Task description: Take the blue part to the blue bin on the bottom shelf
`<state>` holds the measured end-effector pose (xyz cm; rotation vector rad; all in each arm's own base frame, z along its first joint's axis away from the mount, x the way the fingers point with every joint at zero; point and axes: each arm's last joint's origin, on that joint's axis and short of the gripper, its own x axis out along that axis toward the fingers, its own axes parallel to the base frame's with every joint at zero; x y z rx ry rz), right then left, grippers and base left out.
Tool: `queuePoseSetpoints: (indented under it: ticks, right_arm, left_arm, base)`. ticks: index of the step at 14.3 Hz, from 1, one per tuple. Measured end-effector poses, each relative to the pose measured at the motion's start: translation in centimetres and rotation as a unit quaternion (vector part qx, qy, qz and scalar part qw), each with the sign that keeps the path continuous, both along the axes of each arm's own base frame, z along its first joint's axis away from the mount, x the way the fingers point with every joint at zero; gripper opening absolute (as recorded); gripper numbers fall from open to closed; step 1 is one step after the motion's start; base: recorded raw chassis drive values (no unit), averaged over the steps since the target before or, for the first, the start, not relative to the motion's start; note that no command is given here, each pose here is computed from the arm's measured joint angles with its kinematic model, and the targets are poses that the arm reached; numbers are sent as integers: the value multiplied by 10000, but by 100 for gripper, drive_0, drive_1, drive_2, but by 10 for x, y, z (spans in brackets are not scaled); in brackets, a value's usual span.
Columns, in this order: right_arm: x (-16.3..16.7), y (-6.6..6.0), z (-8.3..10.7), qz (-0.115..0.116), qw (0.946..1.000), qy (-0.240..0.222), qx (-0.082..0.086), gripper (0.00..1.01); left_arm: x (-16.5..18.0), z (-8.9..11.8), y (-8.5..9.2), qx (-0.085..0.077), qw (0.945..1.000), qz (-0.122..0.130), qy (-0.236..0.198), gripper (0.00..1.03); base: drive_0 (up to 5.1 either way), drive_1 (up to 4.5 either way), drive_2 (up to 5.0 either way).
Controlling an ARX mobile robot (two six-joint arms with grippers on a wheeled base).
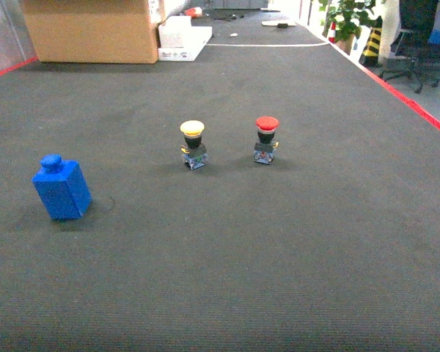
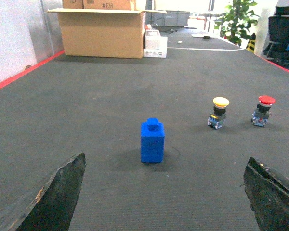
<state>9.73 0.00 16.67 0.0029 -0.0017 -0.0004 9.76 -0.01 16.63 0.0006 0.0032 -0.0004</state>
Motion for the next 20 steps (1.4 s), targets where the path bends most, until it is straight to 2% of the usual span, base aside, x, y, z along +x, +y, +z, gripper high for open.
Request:
queuePoseSetpoints:
  ticks: [1,2,3,5,8,10,12,14,15,17,18,20]
  right_arm:
    - [0,0,0,2,10000,4,-2,98]
    - [0,0,0,4,10000,2,0,98]
    - [0,0,0,2,10000,-6,-2,98]
    - [0,0,0,2,10000,-2,-2,98]
    - [0,0,0,0,10000,0,-2,98]
    - [0,0,0,2,10000,2,-2,98]
    - [0,0,0,2,10000,0,-2,98]
    - [0,0,0,0,10000,2,-2,98]
    - [0,0,0,0,10000,0,-2,98]
    - [0,0,0,2,10000,2,-2,98]
    - [0,0,0,0,10000,2,-2,98]
    - [0,0,0,0,10000,0,-2,98]
  left_arm:
    - [0,-2,-1,-143,9969,256,733,98]
    - [4,-3,-4,-142,9884,543,1409,98]
    - [10,-7,-4,-158,9860,587,1552,98]
    - [34,-3,-5,-231,9902,498,1287,98]
    - [105,-5,-2,-300,9911,197,1283,98]
    - [122,-9,-2,-295,9903,162,1345,98]
    - [137,-17,-3,-287,9878,82,1531,98]
    - [164,-38,-4,-209,9785,44,2052,98]
    - [175,-41,-4,-179,9771,32,2118,98]
    - [198,-38,-4,-147,9801,25,1982,98]
    - [210,-41,-5,-100,9798,-17,1995,98]
    - [230,-58,-2,-33,9764,9,2159,98]
  base:
    - [0,0,0]
    - [0,0,0]
    - [0,0,0]
    - [0,0,0]
    - [0,0,0]
    - [0,0,0]
    - [0,0,0]
    - [0,0,0]
    - [0,0,0]
    - [0,0,0]
    - [0,0,0]
    - [0,0,0]
